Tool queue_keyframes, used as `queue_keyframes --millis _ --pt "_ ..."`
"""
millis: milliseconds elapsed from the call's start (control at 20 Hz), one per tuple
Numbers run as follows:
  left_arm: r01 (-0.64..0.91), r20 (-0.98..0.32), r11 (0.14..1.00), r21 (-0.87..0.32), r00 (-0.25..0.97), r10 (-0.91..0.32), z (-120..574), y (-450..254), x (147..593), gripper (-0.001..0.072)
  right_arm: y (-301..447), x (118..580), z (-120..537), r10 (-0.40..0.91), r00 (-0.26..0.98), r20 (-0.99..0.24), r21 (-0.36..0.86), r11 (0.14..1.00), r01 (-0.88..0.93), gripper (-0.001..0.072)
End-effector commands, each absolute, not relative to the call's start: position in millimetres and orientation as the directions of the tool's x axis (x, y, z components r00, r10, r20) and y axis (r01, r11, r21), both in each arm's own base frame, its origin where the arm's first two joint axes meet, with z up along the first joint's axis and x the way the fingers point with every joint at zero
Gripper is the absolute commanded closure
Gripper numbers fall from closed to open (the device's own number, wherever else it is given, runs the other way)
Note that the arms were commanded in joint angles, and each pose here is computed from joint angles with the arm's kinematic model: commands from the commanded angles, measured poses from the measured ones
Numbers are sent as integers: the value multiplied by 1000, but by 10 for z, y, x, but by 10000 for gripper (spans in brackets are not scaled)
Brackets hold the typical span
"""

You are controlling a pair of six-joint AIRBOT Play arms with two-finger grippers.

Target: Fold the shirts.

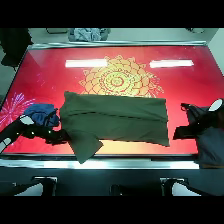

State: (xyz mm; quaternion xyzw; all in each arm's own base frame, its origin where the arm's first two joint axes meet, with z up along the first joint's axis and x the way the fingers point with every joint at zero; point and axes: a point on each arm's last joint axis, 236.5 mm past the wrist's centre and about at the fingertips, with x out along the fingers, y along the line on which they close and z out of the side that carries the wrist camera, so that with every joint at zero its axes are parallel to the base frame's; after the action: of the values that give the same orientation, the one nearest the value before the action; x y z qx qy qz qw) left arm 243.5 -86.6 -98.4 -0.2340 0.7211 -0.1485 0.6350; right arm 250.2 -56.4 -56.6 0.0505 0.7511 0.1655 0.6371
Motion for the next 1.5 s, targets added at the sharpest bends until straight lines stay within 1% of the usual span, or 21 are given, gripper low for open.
queue_keyframes --millis 0,50,100,150,200,350,400,450,500,550,600,650,700,750,850,950,1050,1200,1250,1350,1450 --pt "-180 -872 859 -479 -12 -489 -1137 -840 2542 341 -405 2393 -738 333 -177 -926 354 929 -106 73" --pt "-190 -876 859 -475 8 -482 -1145 -842 2591 366 -318 2420 -772 361 -147 -921 377 920 -104 53" --pt "-193 -877 859 -474 21 -480 -1148 -844 2622 534 -251 2447 -796 384 -122 -915 396 913 -98 32" --pt "-192 -879 860 -472 26 -477 -1151 -844 2635 643 -214 2458 -830 396 -109 -912 406 910 -87 33" --pt "-191 -879 860 -472 25 -477 -1151 -847 2634 670 -211 2455 -874 394 -103 -913 403 912 -81 34" --pt "-188 -879 861 -473 28 -476 -1142 -846 2637 670 -138 2453 -1007 411 -71 -909 414 910 -29 41" --pt "-188 -879 861 -473 29 -477 -1139 -847 2639 670 -97 2469 -1042 424 -53 -904 425 905 -14 56" --pt "-188 -879 861 -473 29 -476 -1140 -846 2638 670 -52 2487 -1078 438 -34 -898 438 899 5 103" --pt "-188 -879 861 -473 29 -476 -1140 -846 2638 670 -15 2491 -1109 449 -21 -893 448 893 31 108" --pt "-188 -879 861 -473 29 -476 -1140 -846 2639 670 28 2488 -1131 463 -12 -886 462 886 48 150" --pt "-188 -879 861 -472 32 -475 -1141 -843 2646 670 30 2481 -1147 463 -13 -886 462 886 51 219" --pt "-181 -880 863 -472 37 -474 -1139 -839 2660 670 27 2482 -1151 462 -14 -887 461 886 46 356" --pt "-158 -880 867 -474 45 -473 -1115 -830 2693 672 10 2497 -1146 456 -10 -890 456 889 37 647" --pt "-130 -880 870 -475 66 -470 -1056 -822 2755 673 -4 2525 -1113 454 -6 -891 453 891 10 665" --pt "-81 -874 876 -476 153 -461 -786 -797 2979 675 -60 2670 -963 439 32 -898 437 897 -68 666" --pt "-22 -856 879 -475 242 -457 -415 -791 3184 677 -115 2854 -724 430 76 -899 422 900 -107 666" --pt "28 -837 880 -474 297 -460 -83 -794 3364 678 -168 3087 -462 422 129 -898 403 903 -148 667" --pt "66 -804 886 -459 394 -446 284 -729 3848 678 -284 3672 -164 319 265 -910 269 940 -208 667" --pt "75 -798 887 -456 406 -445 346 -711 4039 678 -284 3877 -134 297 292 -909 241 947 -214 667" --pt "89 -797 884 -458 400 -453 330 -716 4409 677 -218 4280 -163 291 311 -905 229 948 -220 667" --pt "98 -810 874 -475 340 -478 178 -770 4693 677 -144 4615 -284 296 303 -906 233 945 -227 666"
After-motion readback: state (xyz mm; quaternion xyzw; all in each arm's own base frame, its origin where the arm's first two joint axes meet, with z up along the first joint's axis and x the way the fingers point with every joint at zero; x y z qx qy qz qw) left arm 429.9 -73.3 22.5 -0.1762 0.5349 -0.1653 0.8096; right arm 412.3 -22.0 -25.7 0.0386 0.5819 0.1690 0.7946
